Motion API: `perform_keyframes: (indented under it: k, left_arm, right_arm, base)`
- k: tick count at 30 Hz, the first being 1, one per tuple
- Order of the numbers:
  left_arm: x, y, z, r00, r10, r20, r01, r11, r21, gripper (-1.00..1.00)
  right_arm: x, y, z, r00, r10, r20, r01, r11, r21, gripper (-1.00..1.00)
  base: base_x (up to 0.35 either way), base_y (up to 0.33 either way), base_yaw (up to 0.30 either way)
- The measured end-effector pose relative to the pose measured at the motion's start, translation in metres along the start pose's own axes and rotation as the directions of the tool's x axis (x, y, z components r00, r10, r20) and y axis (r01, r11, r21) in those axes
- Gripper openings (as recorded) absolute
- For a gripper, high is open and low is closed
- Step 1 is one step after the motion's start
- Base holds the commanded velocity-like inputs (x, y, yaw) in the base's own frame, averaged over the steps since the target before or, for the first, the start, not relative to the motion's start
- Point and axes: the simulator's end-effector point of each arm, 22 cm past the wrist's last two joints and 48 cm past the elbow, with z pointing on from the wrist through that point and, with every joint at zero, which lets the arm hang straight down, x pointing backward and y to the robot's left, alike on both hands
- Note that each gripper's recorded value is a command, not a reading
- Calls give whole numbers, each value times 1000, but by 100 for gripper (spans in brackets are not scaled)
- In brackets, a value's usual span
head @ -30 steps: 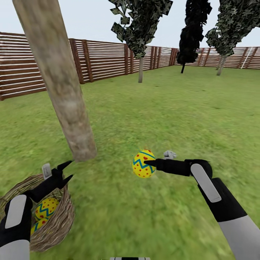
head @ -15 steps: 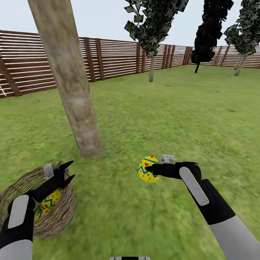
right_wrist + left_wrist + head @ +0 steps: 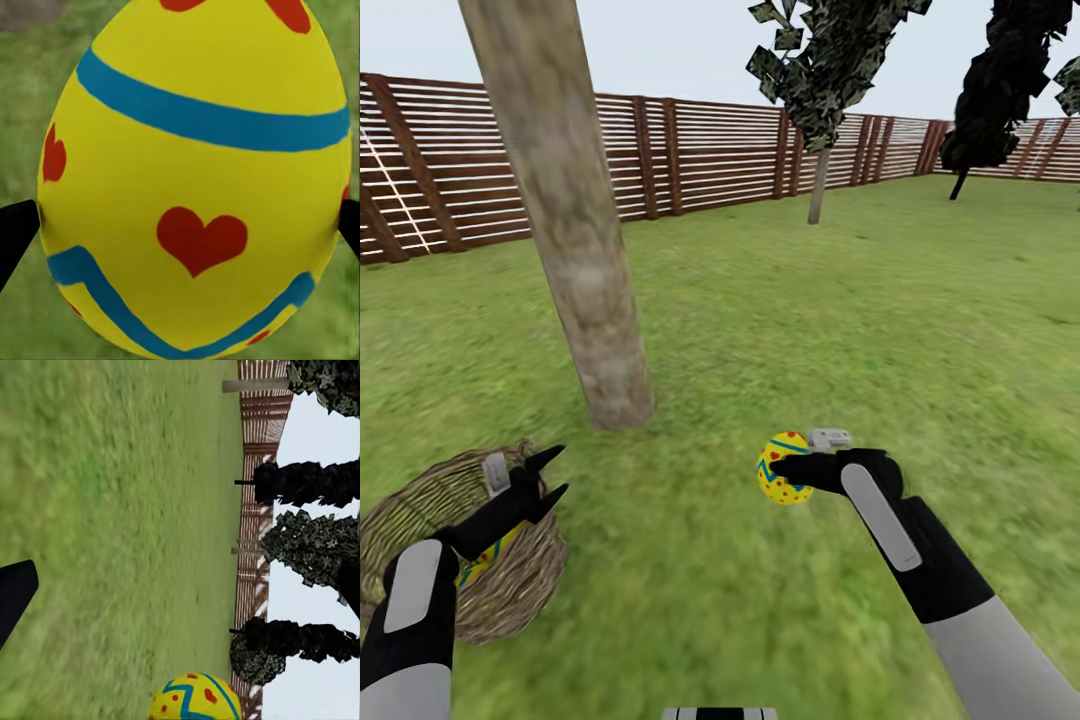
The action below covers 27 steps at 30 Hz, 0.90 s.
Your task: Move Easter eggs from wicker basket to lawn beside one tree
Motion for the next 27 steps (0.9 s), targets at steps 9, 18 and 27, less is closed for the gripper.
perform_keyframes:
  k: [9,18,27]
  left_arm:
    - [3,6,3,1000,-10,-3,10,1000,-8,100]
    - [4,11,4,1000,-14,-5,14,1000,-13,100]
    - [5,12,5,1000,-16,-6,16,1000,-15,100]
  right_arm:
    - [5,16,30,950,-309,46,283,913,293,-100]
    - [9,32,40,918,-389,77,349,885,308,-100]
    - [21,36,49,921,-386,57,353,886,299,-100]
  base:
    - [116,-119,199]
    - [1,-248,244]
    - [0,-344,47]
